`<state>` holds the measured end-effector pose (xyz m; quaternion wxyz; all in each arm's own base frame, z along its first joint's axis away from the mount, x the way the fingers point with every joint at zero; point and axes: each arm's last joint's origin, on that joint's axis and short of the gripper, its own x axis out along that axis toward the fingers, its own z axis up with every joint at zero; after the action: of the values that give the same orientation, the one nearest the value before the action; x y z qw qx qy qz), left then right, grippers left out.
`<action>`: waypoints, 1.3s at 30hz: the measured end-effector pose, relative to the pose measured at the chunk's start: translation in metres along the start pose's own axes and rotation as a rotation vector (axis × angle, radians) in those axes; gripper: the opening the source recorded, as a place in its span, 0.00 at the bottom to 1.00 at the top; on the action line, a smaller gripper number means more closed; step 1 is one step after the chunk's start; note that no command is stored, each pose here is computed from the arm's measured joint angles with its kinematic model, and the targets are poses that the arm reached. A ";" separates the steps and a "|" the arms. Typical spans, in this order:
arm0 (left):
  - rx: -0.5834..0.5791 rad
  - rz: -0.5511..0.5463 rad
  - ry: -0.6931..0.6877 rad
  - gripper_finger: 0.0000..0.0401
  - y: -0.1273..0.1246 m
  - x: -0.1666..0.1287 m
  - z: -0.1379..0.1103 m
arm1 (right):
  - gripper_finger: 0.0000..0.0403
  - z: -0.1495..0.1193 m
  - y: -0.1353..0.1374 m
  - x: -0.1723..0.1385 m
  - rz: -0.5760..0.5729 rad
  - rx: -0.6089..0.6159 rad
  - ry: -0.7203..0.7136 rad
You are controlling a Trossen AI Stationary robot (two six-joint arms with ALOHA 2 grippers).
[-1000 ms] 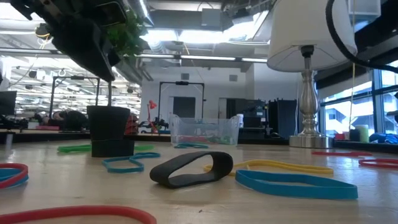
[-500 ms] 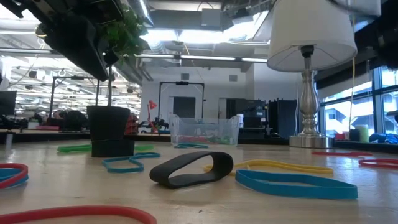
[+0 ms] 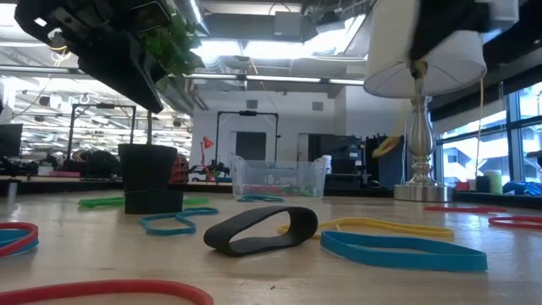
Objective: Pick and place rubber bands into bin
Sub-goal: Put the yellow rubber band into the transparent bin
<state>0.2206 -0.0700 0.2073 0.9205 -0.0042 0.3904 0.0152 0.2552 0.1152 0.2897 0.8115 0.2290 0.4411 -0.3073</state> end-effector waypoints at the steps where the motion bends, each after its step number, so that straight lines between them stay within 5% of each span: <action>1: 0.000 0.013 -0.003 0.00 0.000 0.000 0.000 | 0.00 0.008 -0.002 0.002 -0.006 -0.028 -0.002; 6: -0.033 0.039 -0.011 0.01 0.001 0.000 0.000 | 0.00 0.027 -0.010 0.008 -0.004 -0.117 0.054; 13: -0.060 0.072 -0.022 0.00 0.002 0.000 0.001 | 0.00 0.017 -0.010 0.011 0.017 -0.114 0.143; 19: -0.059 0.106 -0.033 0.01 0.003 0.000 0.001 | 0.02 -0.017 -0.014 0.022 -0.031 0.025 0.306; 26: -0.059 0.106 -0.033 0.01 0.003 0.000 0.001 | 0.17 -0.082 -0.022 0.030 -0.136 0.169 0.583; 33: -0.058 0.105 -0.032 0.00 0.003 0.000 0.001 | 0.32 -0.115 -0.021 0.043 -0.090 0.294 0.586; 39: -0.058 0.104 -0.032 0.01 0.003 0.000 0.001 | 0.36 -0.119 -0.022 0.055 -0.035 0.321 0.557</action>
<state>0.2212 -0.0669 0.2080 0.9242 -0.0103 0.3745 0.0745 0.1943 0.1602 0.1800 0.6076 0.4216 0.5961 -0.3125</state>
